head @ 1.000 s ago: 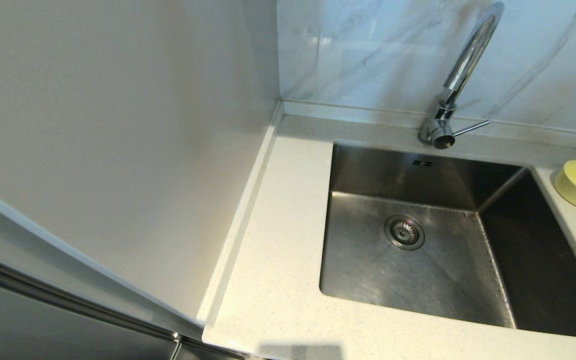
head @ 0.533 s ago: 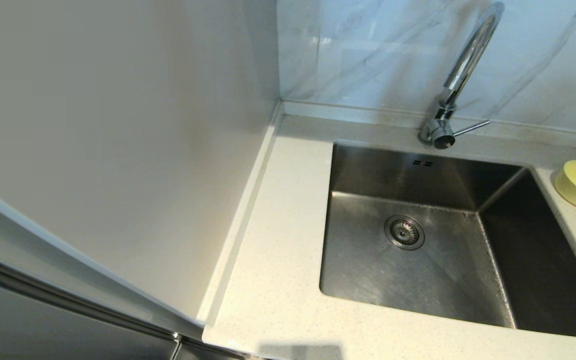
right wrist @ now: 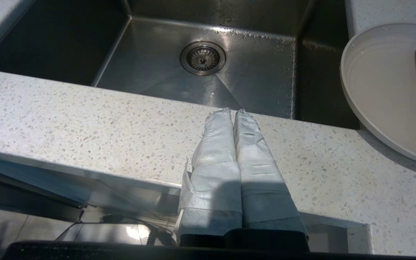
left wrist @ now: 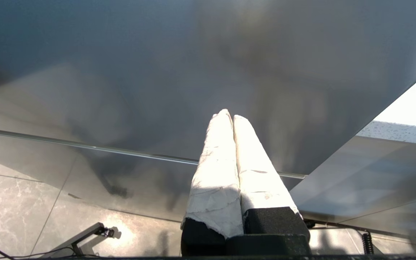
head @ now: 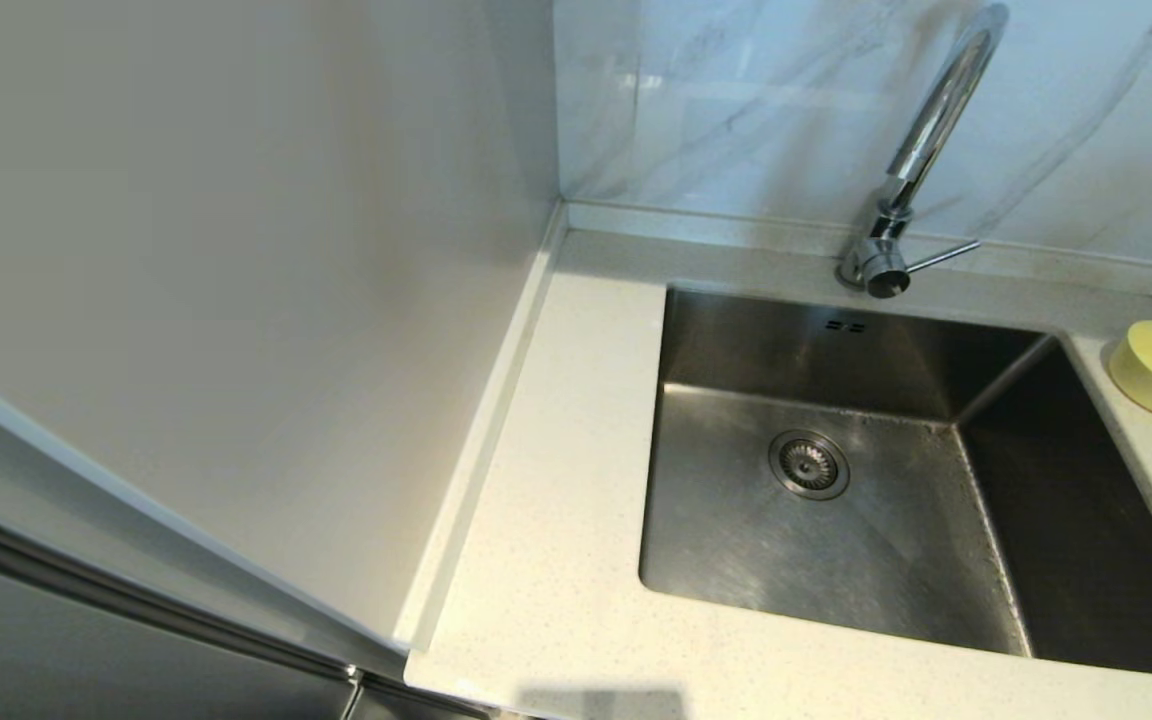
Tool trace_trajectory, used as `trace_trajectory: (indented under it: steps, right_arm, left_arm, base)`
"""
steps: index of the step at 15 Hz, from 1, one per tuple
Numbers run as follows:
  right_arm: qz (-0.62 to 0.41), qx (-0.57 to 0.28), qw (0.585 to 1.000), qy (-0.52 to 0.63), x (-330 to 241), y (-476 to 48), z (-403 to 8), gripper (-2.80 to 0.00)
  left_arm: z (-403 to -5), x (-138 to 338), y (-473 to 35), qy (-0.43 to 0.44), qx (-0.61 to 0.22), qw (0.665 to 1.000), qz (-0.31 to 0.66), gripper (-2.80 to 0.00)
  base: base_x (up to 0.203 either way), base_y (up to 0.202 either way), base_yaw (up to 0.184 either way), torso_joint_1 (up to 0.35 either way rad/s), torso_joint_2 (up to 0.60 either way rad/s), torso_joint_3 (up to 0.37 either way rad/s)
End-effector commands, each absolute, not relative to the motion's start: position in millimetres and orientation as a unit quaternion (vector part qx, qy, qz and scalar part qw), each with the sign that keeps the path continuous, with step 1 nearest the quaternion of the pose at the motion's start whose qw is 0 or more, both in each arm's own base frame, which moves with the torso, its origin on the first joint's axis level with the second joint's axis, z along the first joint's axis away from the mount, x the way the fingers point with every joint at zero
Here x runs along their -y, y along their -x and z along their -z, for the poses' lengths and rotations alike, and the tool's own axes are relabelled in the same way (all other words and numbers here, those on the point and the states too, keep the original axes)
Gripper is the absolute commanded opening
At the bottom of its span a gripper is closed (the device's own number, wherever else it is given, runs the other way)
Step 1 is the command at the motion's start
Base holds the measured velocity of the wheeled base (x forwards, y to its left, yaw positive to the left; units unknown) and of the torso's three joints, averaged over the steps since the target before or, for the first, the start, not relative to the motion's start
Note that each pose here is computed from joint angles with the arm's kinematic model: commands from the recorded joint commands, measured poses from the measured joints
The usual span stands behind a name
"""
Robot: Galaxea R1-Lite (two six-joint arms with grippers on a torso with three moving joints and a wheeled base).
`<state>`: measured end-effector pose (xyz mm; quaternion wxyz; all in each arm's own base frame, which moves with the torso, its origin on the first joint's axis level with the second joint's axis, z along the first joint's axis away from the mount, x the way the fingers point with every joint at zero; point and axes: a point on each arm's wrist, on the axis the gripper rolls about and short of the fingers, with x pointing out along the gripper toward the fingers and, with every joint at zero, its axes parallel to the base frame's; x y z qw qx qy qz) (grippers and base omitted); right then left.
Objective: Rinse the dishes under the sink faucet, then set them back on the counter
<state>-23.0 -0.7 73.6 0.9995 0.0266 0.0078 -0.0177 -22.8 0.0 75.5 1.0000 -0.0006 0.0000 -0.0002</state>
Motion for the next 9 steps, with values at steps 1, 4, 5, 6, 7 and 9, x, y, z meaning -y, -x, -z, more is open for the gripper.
trace_trajectory:
  steps: [1,4,5,6,7,9]
  right_arm:
    - [0.018,-0.013,0.999,-0.027,0.7,22.2,-71.5,-2.80]
    - [0.018,-0.013,0.999,-0.030,0.7,22.2,-71.5,-2.80]
    - [0.018,-0.013,0.999,-0.030,0.7,22.2,-71.5,-2.80]
    - [0.018,-0.013,0.999,-0.030,0.7,22.2,-71.5,-2.80]
    - [0.019,-0.013,0.999,-0.030,0.8,22.2,-71.5,-2.80]
    - [0.019,-0.013,0.999,-0.030,0.8,22.2,-71.5,-2.80]
  left_arm:
    - [-75.5,0.0,22.8,0.001,0.000,1.000,0.000,-2.80]
    - [-75.5,0.0,22.8,0.001,0.000,1.000,0.000,-2.80]
    - [-75.5,0.0,22.7,0.001,-0.001,1.000,0.000,-2.80]
    - [-75.7,0.0,22.8,0.001,0.000,1.000,0.000,-2.80]
    - [-75.5,0.0,22.8,0.001,0.000,1.000,0.000,-2.80]
    - [-75.5,0.0,22.8,0.000,0.000,1.000,0.000,-2.80]
  base:
    - [0.000,0.000,0.000,0.000,0.00,0.000]
    - [0.000,0.000,0.000,0.000,0.00,0.000]
    - [0.000,0.000,0.000,0.000,0.00,0.000]
    - [0.000,0.000,0.000,0.000,0.00,0.000]
    - [0.000,0.000,0.000,0.000,0.00,0.000]
    - [0.000,0.000,0.000,0.000,0.00,0.000]
